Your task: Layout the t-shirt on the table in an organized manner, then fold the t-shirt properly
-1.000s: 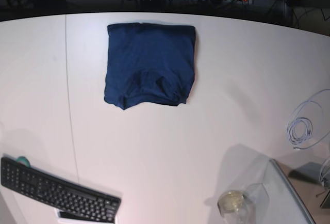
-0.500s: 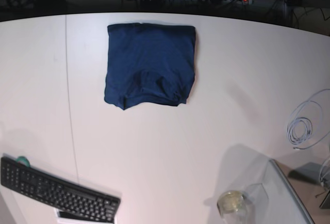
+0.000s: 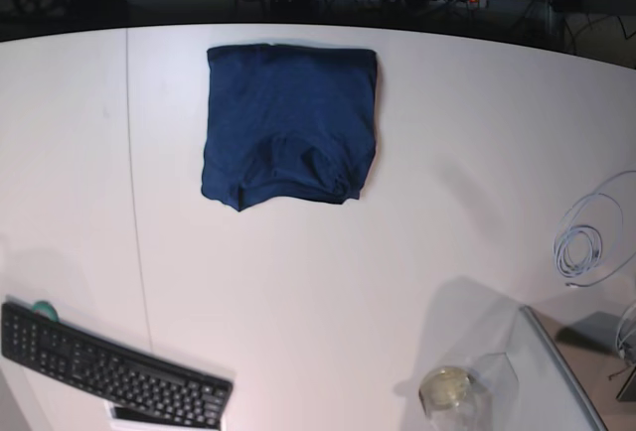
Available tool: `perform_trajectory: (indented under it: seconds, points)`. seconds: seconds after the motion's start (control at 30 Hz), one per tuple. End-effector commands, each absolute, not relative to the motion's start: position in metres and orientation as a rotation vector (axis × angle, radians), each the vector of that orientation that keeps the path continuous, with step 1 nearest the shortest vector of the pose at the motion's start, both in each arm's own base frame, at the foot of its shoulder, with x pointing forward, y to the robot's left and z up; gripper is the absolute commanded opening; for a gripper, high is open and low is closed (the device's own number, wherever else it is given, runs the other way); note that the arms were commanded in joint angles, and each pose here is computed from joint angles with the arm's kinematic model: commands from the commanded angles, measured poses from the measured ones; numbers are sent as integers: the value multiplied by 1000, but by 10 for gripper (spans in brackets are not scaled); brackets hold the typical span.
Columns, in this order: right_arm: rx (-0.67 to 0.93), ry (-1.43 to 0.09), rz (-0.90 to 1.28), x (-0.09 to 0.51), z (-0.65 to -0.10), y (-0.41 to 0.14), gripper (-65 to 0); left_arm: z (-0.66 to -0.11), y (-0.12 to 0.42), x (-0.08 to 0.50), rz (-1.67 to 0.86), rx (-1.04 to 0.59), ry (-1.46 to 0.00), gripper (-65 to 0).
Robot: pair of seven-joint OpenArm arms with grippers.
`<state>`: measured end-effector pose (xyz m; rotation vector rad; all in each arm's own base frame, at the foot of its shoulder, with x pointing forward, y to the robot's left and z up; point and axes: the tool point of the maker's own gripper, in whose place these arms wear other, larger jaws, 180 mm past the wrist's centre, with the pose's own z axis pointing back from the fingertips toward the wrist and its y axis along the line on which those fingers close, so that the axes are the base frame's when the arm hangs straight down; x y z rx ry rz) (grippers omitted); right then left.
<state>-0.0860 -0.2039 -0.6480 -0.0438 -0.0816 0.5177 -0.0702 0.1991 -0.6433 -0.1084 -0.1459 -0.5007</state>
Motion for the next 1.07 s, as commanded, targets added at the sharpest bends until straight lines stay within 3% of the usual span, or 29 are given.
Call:
perform_trajectory:
  seconds: [0.0, 0.4, 0.73, 1.03]
  points:
    - [-63, -90, 521, -82, -647, -212, -642, -642, 194, -81, -496, -121, -133, -650]
    - [-26, -102, 521, -80, -650, -187, -642, -643, 186, -90, -487, -134, -118, -650]
    - [57, -116, 500, -83, -653, -129, -642, -644, 193, -93, -476, -122, -86, -650]
    - [52, -158, 498, -57, -656, -126, -642, -640, 195, -113, -476, -126, -52, -650]
